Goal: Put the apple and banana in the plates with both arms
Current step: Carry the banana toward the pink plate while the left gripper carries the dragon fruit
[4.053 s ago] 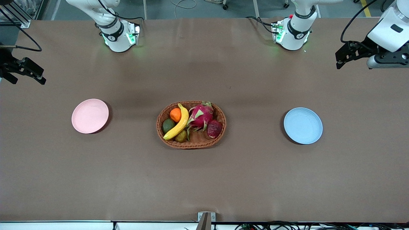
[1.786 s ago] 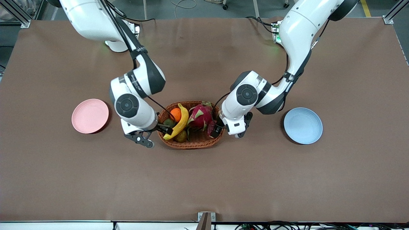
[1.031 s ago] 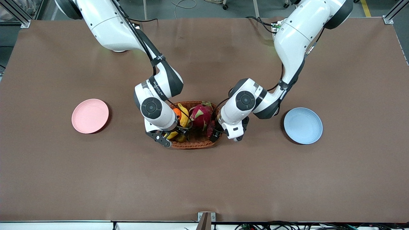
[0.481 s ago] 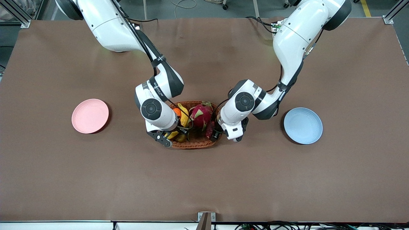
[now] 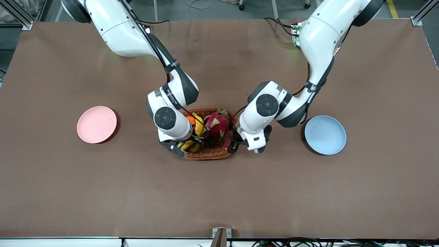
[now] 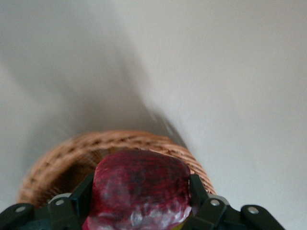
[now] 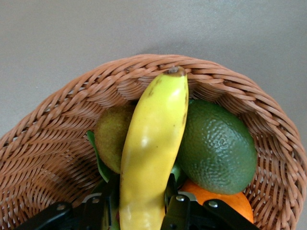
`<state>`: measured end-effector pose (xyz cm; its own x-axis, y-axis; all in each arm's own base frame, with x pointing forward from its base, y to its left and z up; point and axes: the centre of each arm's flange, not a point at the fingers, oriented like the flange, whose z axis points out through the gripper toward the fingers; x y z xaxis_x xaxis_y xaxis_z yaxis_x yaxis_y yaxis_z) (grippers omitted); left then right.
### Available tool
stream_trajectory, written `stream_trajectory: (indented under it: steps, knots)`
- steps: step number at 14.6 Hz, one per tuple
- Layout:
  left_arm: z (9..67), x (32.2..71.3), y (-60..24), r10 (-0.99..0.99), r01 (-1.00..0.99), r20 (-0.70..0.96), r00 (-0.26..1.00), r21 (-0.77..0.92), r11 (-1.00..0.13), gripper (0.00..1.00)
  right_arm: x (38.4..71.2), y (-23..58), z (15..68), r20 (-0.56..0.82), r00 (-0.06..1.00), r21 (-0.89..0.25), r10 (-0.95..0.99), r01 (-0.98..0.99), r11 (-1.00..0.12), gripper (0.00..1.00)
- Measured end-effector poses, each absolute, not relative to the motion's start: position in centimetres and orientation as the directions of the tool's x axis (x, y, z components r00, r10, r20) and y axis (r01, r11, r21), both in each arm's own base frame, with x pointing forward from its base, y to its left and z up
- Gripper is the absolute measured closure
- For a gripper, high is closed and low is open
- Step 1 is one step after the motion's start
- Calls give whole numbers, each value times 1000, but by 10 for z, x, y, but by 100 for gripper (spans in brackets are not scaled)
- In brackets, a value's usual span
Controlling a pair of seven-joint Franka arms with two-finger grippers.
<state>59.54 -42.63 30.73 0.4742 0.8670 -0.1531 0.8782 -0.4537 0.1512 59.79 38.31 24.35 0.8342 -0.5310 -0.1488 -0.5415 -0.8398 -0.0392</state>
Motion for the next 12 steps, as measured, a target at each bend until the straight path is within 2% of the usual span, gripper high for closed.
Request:
stream_trajectory:
  steps: [2,6,9,12]
  knots:
    - [333,599,-397,836,836,-60,545,102,-539,18,598,384,245,-148,848,-44,-508,-519,-854,62]
    - [363,613,-308,716,716,2,698,-7,-698,18,598,379,252,-174,857,-1,-485,-492,-870,62]
    - [355,615,-226,602,599,-11,799,-73,-797,18,606,353,278,-210,866,44,-453,-455,-890,62]
    - [327,611,-149,509,498,-71,858,-126,-858,18,624,292,325,-250,875,51,-416,-417,-907,62]
